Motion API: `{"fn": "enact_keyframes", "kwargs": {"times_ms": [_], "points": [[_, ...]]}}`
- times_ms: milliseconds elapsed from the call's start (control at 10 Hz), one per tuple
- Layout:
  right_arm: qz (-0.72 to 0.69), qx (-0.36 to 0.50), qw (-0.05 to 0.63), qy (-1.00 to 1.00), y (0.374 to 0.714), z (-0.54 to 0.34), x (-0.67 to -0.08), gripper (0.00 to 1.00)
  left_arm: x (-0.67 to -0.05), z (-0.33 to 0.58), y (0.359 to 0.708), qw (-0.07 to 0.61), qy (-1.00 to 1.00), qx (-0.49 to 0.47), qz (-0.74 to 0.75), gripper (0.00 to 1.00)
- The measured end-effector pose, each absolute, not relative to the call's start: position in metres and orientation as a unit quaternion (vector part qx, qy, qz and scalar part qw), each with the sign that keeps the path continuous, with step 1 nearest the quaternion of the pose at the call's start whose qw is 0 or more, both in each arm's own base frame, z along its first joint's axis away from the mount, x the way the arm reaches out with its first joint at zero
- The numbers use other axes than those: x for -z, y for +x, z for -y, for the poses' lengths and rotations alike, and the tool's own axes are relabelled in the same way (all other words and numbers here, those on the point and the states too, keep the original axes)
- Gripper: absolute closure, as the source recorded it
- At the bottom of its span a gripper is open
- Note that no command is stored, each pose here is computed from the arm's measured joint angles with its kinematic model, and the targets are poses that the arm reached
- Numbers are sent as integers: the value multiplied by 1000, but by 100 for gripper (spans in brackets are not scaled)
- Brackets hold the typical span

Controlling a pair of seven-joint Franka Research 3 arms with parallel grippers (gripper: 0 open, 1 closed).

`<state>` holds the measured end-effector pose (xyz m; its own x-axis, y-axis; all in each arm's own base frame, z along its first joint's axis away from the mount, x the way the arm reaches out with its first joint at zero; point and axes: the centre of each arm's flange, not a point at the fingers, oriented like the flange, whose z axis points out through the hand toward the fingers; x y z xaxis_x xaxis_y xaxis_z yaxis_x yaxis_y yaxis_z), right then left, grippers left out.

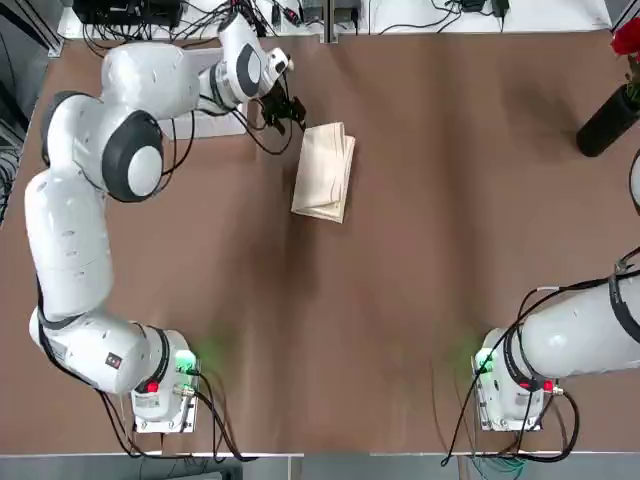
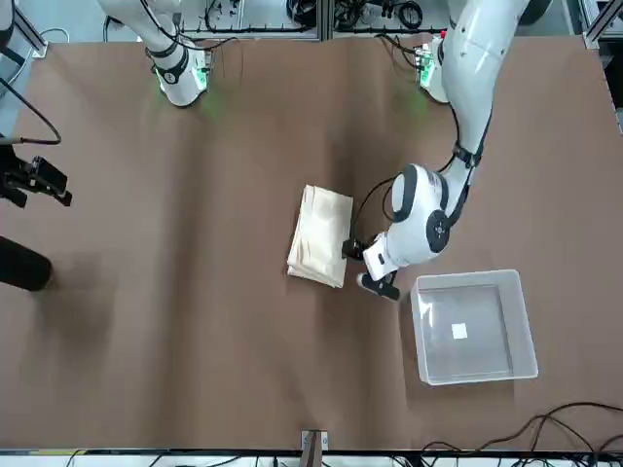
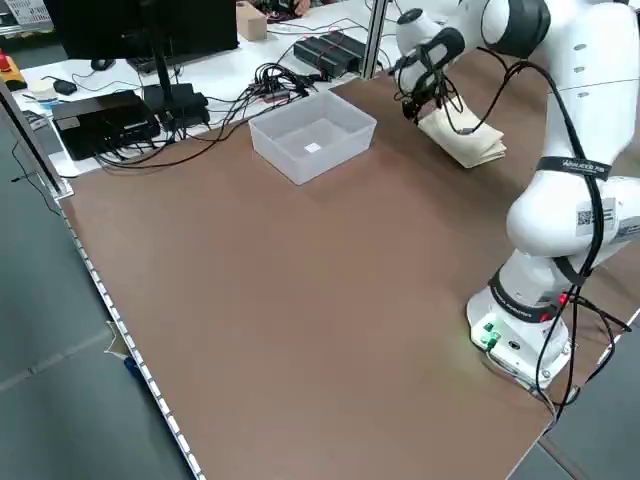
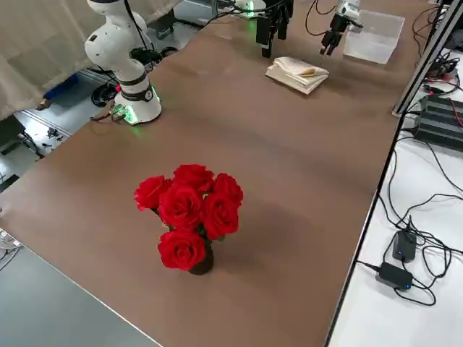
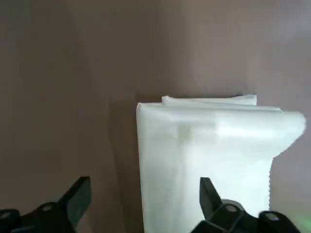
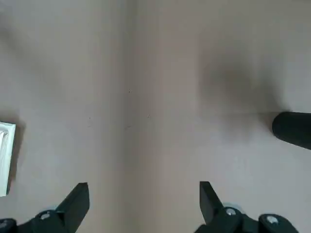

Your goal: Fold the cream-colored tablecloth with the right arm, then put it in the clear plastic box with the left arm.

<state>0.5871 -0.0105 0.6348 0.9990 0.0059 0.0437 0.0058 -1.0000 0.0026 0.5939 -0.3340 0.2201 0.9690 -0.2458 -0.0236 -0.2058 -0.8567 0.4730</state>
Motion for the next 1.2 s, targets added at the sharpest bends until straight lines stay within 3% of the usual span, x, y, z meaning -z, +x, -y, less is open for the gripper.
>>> {"fn": "enact_keyframes", "kwargs": {"times_ms": [1200], "points": [[6,-14,3,1000,584,23,-636,0,-168,379,558,272,950,83,130,2]]}}
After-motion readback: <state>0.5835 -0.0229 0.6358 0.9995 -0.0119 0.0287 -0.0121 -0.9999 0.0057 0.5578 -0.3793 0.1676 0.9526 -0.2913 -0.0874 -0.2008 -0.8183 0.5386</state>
